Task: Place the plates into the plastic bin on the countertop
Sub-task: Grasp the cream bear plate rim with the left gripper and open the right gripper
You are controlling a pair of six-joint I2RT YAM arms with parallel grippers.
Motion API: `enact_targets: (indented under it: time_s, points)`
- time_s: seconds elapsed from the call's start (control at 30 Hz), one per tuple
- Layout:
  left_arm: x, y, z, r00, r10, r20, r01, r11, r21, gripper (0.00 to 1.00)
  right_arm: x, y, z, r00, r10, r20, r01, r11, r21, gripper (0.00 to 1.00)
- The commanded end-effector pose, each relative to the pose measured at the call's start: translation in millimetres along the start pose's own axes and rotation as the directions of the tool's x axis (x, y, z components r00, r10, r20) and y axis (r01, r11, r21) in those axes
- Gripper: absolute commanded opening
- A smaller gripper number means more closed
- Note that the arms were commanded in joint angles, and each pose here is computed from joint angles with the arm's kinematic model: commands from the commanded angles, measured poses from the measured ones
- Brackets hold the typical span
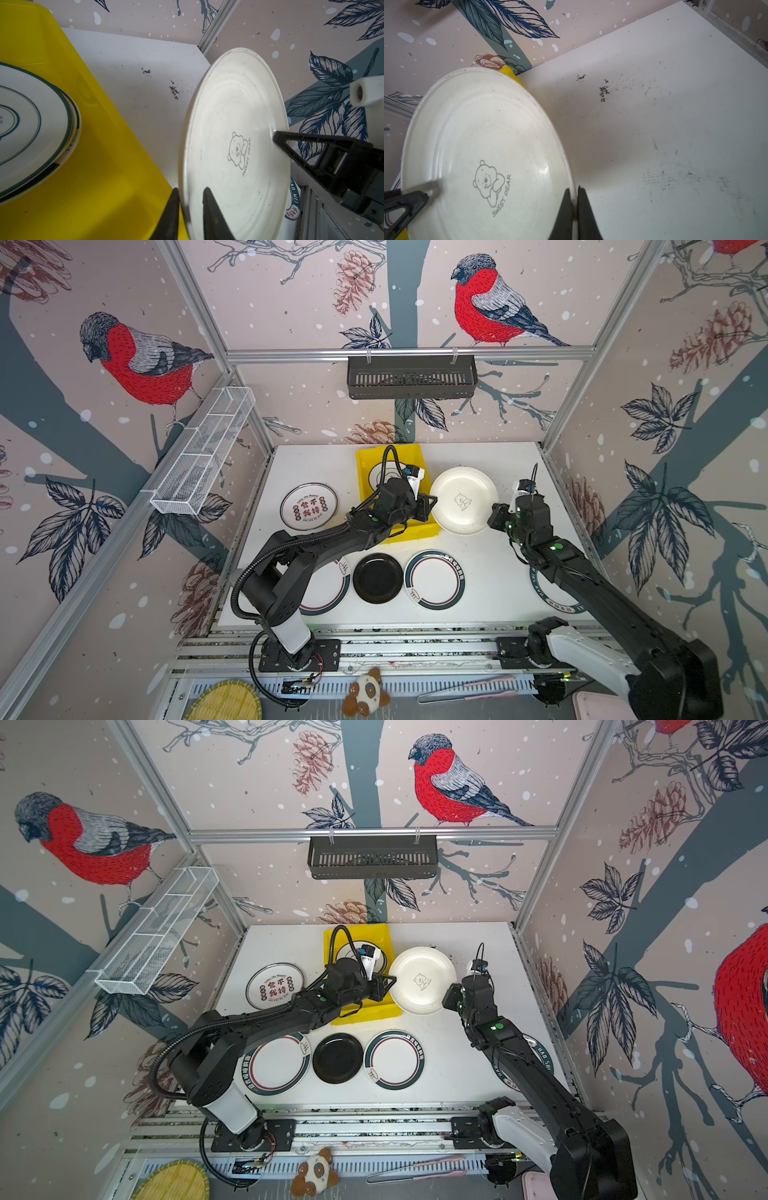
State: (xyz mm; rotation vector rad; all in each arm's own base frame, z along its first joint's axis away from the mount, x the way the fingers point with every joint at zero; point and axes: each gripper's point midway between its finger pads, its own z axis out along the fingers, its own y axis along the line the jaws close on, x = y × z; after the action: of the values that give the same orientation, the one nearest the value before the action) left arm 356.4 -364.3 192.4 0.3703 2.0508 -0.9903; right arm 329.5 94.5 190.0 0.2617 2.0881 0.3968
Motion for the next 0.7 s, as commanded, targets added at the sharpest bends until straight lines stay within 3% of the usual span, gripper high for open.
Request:
enact_targets:
  time_s: [0.0, 0.1, 0.17, 0.33, 0.47, 0.53, 0.67]
  points:
    - [-2, -13, 2, 1.000, 0.019, -0.008, -0.018, 0.998, 0.062, 0.06, -12, 11, -1, 0.998, -0.010, 0.055, 0.012, 0.999, -0.043, 0.07]
    - [0, -11, 6, 1.000, 0.016, -0.023, -0.015, 0.998, 0.056, 0.06, -10, 14, -1, 0.998, -0.018, 0.054, 0.022, 0.998, -0.060, 0.08]
    - [1, -11, 7, 0.999, 0.016, -0.028, -0.015, 0.998, 0.054, 0.00, -8, 15, 0, 0.998, -0.021, 0.053, 0.024, 0.998, -0.063, 0.09]
    - [-2, -8, 9, 1.000, 0.017, -0.025, -0.016, 0.999, 0.040, 0.00, -7, 15, -1, 0.998, -0.024, 0.053, 0.027, 0.997, -0.066, 0.22]
    - [-11, -9, 8, 0.999, 0.030, -0.014, -0.029, 0.999, 0.028, 0.00, -8, 13, -3, 0.998, -0.018, 0.066, 0.022, 0.998, -0.059, 0.68]
    - [-17, -9, 7, 1.000, 0.030, -0.002, -0.030, 0.999, 0.026, 0.00, -9, 10, -3, 0.997, -0.018, 0.072, 0.022, 0.999, -0.049, 0.80]
    - [-29, 2, 4, 1.000, 0.019, 0.016, -0.019, 1.000, 0.013, 0.00, -9, 7, -5, 0.997, -0.021, 0.080, 0.024, 0.999, -0.036, 0.95]
